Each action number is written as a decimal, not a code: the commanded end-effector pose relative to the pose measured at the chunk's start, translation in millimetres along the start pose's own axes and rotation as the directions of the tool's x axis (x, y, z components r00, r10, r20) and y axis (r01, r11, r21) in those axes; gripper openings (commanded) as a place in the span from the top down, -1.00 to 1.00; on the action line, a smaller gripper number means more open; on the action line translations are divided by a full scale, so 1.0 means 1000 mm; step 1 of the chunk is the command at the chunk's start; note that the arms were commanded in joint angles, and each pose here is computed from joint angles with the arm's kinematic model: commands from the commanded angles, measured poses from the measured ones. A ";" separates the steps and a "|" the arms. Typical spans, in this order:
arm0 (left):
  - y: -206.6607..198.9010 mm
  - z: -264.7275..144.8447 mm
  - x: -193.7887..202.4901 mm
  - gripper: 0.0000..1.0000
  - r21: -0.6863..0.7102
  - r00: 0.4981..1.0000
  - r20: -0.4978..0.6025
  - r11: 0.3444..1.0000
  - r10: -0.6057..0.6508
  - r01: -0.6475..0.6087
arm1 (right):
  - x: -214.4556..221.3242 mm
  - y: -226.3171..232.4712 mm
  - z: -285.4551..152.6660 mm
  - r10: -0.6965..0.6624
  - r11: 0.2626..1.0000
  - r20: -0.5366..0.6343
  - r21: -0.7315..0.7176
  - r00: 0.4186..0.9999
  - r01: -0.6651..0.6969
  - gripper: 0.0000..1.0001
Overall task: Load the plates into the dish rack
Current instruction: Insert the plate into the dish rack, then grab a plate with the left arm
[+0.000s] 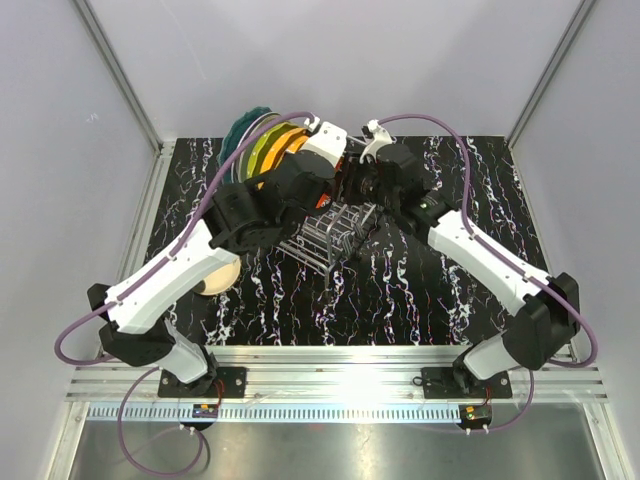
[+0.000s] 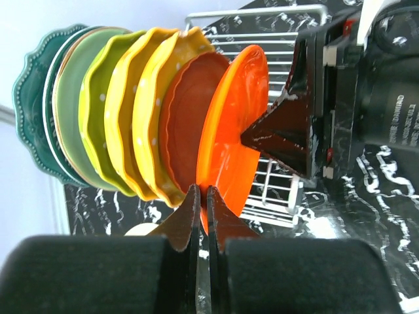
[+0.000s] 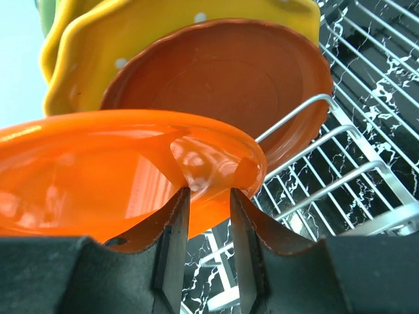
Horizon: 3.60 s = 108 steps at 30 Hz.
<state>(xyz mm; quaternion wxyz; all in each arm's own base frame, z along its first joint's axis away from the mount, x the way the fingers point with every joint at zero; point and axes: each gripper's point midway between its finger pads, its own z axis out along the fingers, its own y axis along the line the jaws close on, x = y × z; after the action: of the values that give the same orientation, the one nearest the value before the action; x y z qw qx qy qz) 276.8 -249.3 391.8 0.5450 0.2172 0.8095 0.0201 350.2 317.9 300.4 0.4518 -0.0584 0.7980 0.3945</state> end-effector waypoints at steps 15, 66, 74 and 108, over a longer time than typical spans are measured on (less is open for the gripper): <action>-0.002 0.015 -0.005 1.00 -0.082 0.999 0.038 0.997 0.008 -0.005 | -0.018 0.012 0.020 0.019 0.997 0.032 -0.072 0.999 -0.017 0.25; 0.078 -0.047 0.056 -0.28 0.014 0.851 0.211 0.873 -0.480 0.488 | -0.015 -0.017 -0.062 -0.055 0.997 0.085 0.062 0.995 0.050 0.21; 0.130 -0.024 0.169 -0.28 -0.245 0.727 0.120 0.689 -0.676 0.682 | -0.008 -0.026 -0.076 -0.053 0.994 0.096 0.095 0.994 0.044 0.19; 0.125 0.045 0.404 -0.60 -0.538 0.017 0.057 -0.016 -0.998 0.843 | 0.009 -0.077 -0.102 -0.027 0.994 0.107 0.106 0.994 0.016 0.17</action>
<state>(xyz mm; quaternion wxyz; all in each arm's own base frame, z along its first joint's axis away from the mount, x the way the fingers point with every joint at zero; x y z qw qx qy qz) 217.2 2.9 50.9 0.2664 -0.5053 0.8115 -0.1229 311.8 195.8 253.5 0.4703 -0.0064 0.8192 0.3282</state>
